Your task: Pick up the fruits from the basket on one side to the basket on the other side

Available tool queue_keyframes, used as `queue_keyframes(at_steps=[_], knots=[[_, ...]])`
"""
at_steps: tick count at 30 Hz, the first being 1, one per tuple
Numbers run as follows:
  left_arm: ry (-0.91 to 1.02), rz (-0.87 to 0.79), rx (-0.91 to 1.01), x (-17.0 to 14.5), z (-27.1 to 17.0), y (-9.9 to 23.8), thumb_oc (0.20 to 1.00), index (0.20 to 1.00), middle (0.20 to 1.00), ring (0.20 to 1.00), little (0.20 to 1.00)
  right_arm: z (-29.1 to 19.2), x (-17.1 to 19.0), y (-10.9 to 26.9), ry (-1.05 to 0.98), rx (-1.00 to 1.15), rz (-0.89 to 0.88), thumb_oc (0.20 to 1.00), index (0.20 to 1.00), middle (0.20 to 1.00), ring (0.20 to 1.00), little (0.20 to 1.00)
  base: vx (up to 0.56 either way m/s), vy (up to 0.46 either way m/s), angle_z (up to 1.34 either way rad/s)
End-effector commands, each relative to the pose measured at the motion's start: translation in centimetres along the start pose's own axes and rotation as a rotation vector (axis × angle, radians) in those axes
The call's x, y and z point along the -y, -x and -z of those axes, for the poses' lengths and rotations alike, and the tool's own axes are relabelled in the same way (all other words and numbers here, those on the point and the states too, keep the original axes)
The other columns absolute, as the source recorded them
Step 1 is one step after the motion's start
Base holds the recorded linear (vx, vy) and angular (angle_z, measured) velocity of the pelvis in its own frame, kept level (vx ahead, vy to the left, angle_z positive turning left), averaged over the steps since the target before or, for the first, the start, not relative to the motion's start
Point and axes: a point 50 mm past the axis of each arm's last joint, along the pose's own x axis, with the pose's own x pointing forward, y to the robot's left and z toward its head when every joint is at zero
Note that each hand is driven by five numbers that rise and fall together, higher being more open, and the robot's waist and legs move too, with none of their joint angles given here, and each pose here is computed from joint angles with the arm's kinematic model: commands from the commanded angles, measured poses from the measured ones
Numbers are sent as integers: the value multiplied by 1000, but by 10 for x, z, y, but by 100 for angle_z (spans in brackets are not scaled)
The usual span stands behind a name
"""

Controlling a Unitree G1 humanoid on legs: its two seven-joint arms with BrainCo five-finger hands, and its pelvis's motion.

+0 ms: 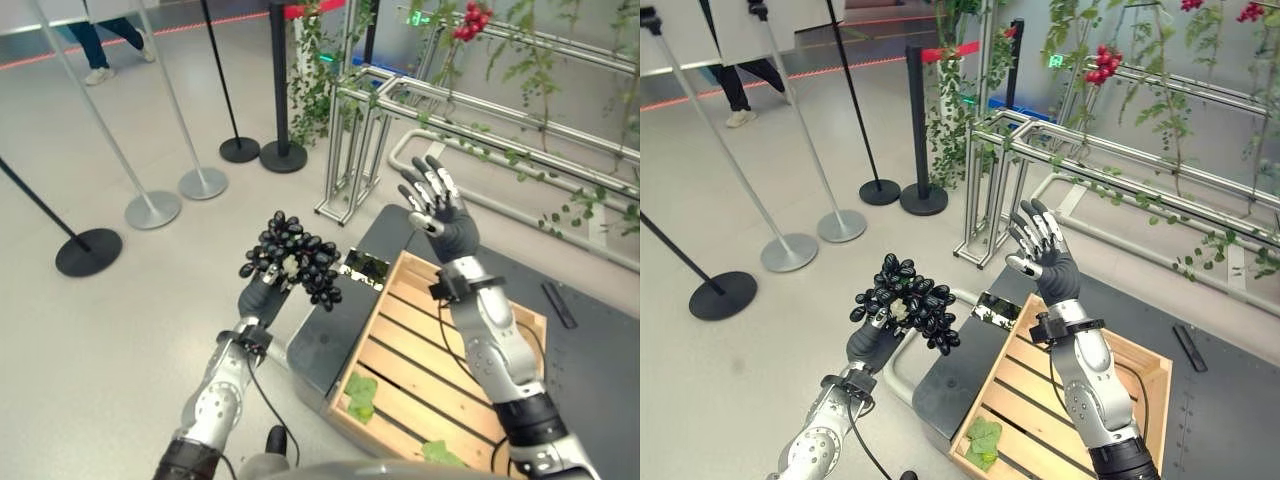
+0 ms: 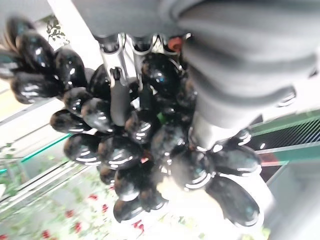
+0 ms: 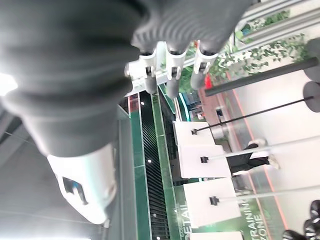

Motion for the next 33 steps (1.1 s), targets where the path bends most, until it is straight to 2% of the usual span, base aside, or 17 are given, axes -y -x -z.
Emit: queue_keyframes(at_steps=[1,7,11,13,17,23,33], knots=[[2,146,123,31,-22,-16,200,200,200,200,200,-22,0,-11,-37,128,-18,1000,1000,1000,1000,1000,22,34,3],[36,130,156,31,-24,-15,200,200,200,200,200,-8,3,-7,-88,84,22,1000,1000,1000,1000,1000,1,49,2],[74,138,203,35,-29,-12,200,200,200,200,200,7,17,14,-78,-7,83,1000,1000,1000,1000,1000,-18,7,13],[110,174,205,43,-25,-12,200,200,200,200,200,13,27,39,-114,-37,142,1000,1000,1000,1000,1000,-15,-46,112],[109,187,245,45,-32,-8,200,200,200,200,200,16,32,50,-131,-52,169,1000,1000,1000,1000,1000,-99,-150,154],[102,133,330,32,-48,4,200,200,200,200,200,10,33,49,-145,-16,167,1000,1000,1000,1000,1000,-189,-153,106],[41,100,350,22,-56,10,200,200,200,200,200,0,36,41,-132,43,191,1000,1000,1000,1000,1000,-224,84,163]])
